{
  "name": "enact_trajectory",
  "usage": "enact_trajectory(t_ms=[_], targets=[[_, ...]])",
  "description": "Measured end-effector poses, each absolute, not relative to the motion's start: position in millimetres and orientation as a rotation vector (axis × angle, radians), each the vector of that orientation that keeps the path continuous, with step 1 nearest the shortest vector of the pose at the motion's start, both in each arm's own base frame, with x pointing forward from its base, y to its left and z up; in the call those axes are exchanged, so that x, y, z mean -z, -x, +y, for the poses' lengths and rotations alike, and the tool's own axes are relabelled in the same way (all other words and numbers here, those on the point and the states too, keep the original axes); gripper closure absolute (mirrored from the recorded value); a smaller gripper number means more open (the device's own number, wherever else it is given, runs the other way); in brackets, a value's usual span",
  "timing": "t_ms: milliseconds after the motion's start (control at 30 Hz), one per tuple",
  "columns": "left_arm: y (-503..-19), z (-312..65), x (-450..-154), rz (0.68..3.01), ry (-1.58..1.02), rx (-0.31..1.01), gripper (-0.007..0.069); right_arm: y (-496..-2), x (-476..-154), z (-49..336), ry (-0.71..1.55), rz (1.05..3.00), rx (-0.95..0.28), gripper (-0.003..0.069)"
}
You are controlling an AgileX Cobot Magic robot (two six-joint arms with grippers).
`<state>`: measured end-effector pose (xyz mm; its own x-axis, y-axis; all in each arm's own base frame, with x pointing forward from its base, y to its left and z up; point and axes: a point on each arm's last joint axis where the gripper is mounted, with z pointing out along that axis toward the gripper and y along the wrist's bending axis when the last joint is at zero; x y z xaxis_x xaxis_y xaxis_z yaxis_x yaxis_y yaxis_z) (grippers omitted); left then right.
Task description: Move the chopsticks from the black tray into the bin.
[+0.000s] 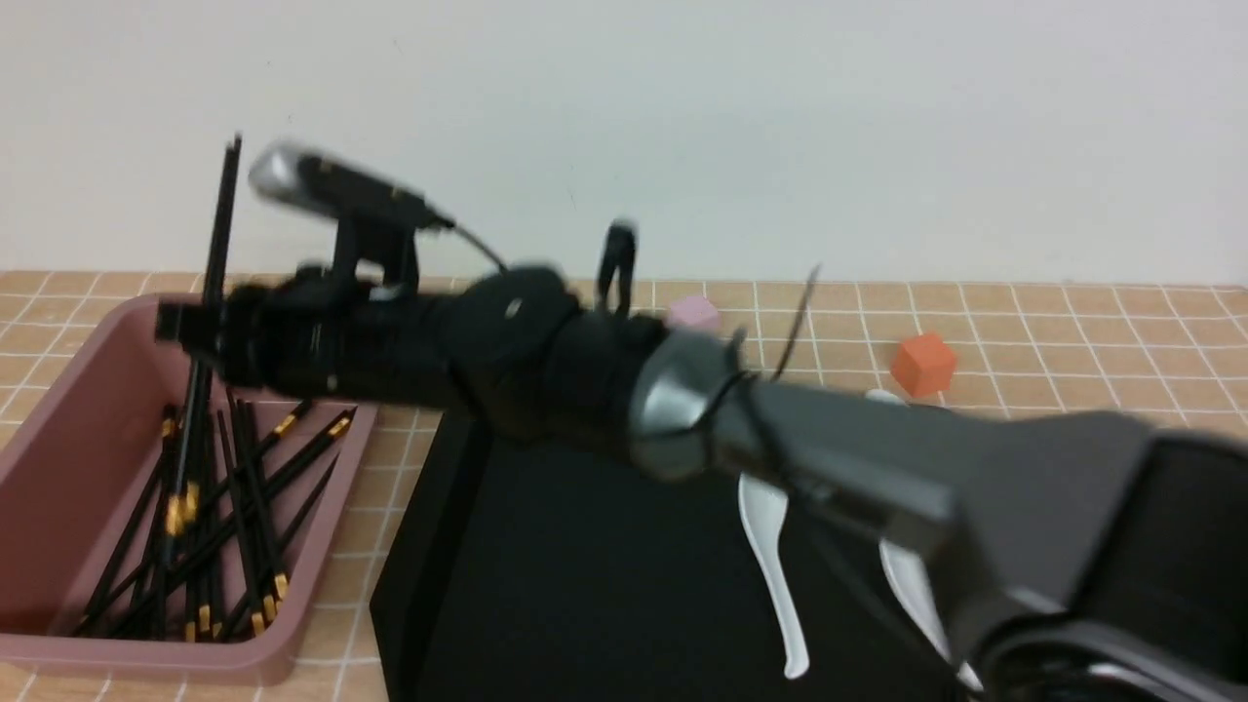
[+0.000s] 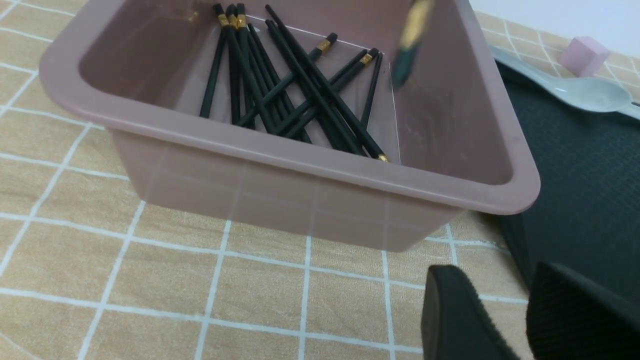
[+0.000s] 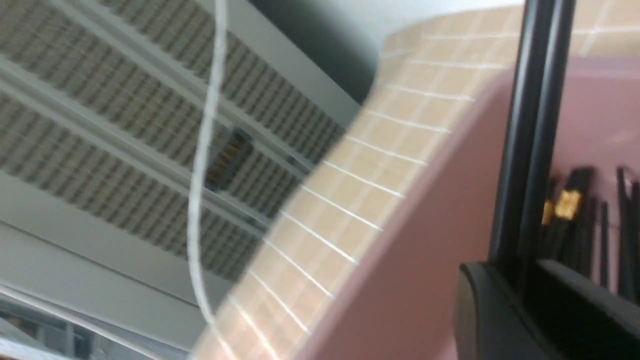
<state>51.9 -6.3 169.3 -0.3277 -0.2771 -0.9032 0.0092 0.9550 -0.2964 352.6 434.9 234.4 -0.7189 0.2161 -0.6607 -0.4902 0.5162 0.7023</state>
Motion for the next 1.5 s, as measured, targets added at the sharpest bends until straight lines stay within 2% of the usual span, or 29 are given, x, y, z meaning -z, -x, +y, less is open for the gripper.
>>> enact_trajectory(t_ms=[33,200,233,267,333,400,433,467,500,600,633,667,700,833,900,933,967,1000,1167,1300,1400,1500], targets=[[-52,-6,-169,1.887,0.195,0.292,0.0386,-353,-229,437,0.245,2.037,-1.237,0.0474],[-52,-6,-169,1.887,0.195,0.292,0.0386,-350,-216,442,0.404,2.026,-1.211,0.0244],[-52,-6,-169,1.887,0.195,0.292,0.0386,-350,-216,442,0.414,2.023,-1.21,0.0237],[-52,-6,-169,1.887,0.195,0.292,0.0386,-348,-218,442,0.464,2.018,-1.231,0.0196],[-52,-6,-169,1.887,0.195,0.292,0.0386,-345,-221,442,0.542,2.02,-1.305,0.0183],[-52,-6,-169,1.887,0.195,0.292,0.0386,-343,-233,436,0.641,2.017,-1.402,0.021],[-52,-6,-169,1.887,0.195,0.292,0.0386,-342,-234,435,0.651,2.015,-1.412,0.0216],[-52,-6,-169,1.887,0.195,0.292,0.0386,-340,-244,428,0.717,2.016,-1.462,0.0259],[-52,-6,-169,1.887,0.195,0.292,0.0386,-338,-259,419,0.792,2.013,-1.511,0.0332],[-52,-6,-169,1.887,0.195,0.292,0.0386,-338,-295,388,0.915,2.032,-1.534,0.0528],[-52,-6,-169,1.887,0.195,0.292,0.0386,-336,-298,385,0.935,2.035,-1.539,0.0543],[-52,-6,-169,1.887,0.195,0.292,0.0386,-336,-321,364,0.985,2.054,-1.512,0.0633],[-52,-6,-169,1.887,0.195,0.292,0.0386,-335,-332,352,1.017,2.065,-1.494,0.0656],[-52,-6,-169,1.887,0.195,0.292,0.0386,-328,-382,295,1.037,2.159,-1.35,0.0667],[-52,-6,-169,1.887,0.195,0.292,0.0386,-321,-413,261,0.996,2.186,-1.162,0.0664],[-52,-6,-169,1.887,0.195,0.292,0.0386,-320,-416,258,0.983,2.193,-1.144,0.0663],[-52,-6,-169,1.887,0.195,0.292,0.0386,-308,-441,232,0.94,2.198,-0.952,0.0661],[-52,-6,-169,1.887,0.195,0.292,0.0386,-299,-454,217,0.907,2.198,-0.847,0.0661],[-52,-6,-169,1.887,0.195,0.292,0.0386,-235,-497,155,0.781,2.167,-0.526,0.0659],[-52,-6,-169,1.887,0.195,0.292,0.0386,-174,-497,112,0.726,2.153,-0.422,0.0657],[-52,-6,-169,1.887,0.195,0.292,0.0386,-137,-479,90,0.684,2.094,-0.419,0.0657],[-52,-6,-169,1.887,0.195,0.292,0.0386,-94,-430,64,0.576,1.9,-0.436,0.0657]])
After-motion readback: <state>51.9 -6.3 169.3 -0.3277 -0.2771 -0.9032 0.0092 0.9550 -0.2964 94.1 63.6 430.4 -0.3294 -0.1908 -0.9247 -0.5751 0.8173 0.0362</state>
